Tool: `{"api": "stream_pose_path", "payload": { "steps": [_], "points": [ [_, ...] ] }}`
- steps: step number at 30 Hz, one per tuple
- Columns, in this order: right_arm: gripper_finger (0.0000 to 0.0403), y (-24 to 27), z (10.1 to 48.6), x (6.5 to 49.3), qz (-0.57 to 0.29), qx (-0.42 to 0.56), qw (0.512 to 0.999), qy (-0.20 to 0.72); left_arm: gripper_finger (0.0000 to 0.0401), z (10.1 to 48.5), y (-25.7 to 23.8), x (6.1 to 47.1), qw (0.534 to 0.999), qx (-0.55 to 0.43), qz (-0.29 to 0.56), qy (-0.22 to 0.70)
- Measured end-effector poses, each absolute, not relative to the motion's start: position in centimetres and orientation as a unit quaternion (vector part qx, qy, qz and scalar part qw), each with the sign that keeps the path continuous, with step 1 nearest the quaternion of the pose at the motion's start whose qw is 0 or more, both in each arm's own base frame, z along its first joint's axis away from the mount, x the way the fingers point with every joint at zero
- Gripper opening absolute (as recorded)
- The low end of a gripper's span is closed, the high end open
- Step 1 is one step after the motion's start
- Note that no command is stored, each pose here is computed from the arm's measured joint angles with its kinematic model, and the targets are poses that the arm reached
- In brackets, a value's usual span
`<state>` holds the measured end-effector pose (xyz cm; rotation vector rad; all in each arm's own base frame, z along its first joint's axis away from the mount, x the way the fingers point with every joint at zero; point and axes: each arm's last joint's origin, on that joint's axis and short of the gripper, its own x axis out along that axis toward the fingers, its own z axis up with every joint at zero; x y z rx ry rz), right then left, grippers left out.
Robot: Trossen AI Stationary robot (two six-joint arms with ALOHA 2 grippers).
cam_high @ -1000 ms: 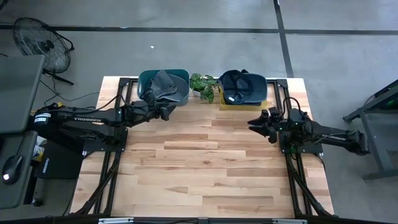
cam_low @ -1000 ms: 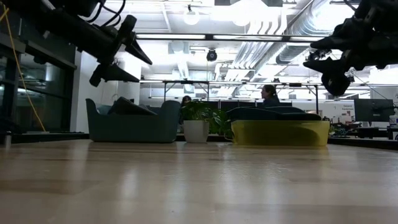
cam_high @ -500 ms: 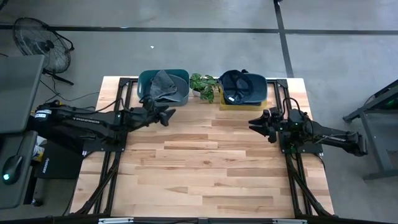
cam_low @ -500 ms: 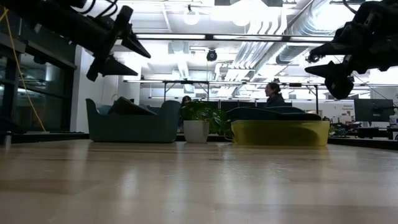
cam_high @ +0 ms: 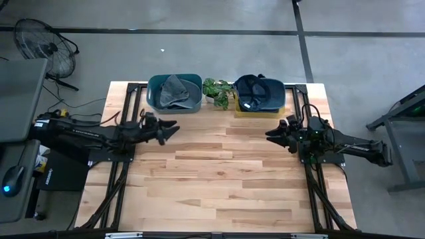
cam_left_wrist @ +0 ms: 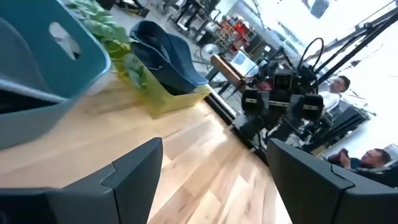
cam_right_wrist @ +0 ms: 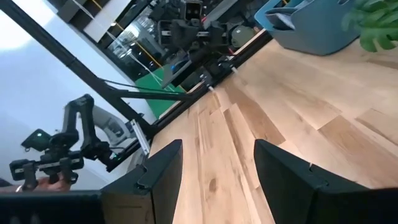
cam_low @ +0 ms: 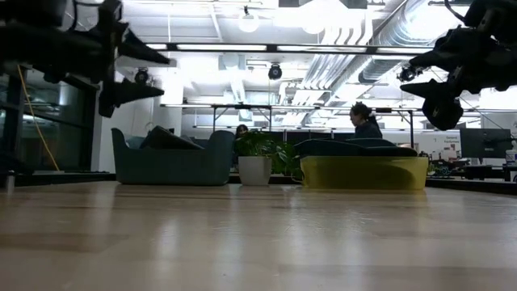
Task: Pick & Place hat
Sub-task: Return to Home Position
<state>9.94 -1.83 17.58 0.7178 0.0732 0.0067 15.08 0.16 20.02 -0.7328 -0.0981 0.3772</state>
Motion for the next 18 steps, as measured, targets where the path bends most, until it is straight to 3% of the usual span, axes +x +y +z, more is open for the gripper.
{"api": "stream_pose_path", "payload": {
  "steps": [13,18],
  "points": [
    [0.0193,-1.8,17.6,9.9,0.002,0.348,0.937,0.035,0.0284,18.7,0.2,11.4,0.934,-0.319,0.111,-0.12],
    [0.0193,-1.8,17.6,9.9,0.002,0.35,0.936,0.035,0.0284,18.2,0.1,10.8,0.944,-0.299,0.104,-0.092]
  ]
}}
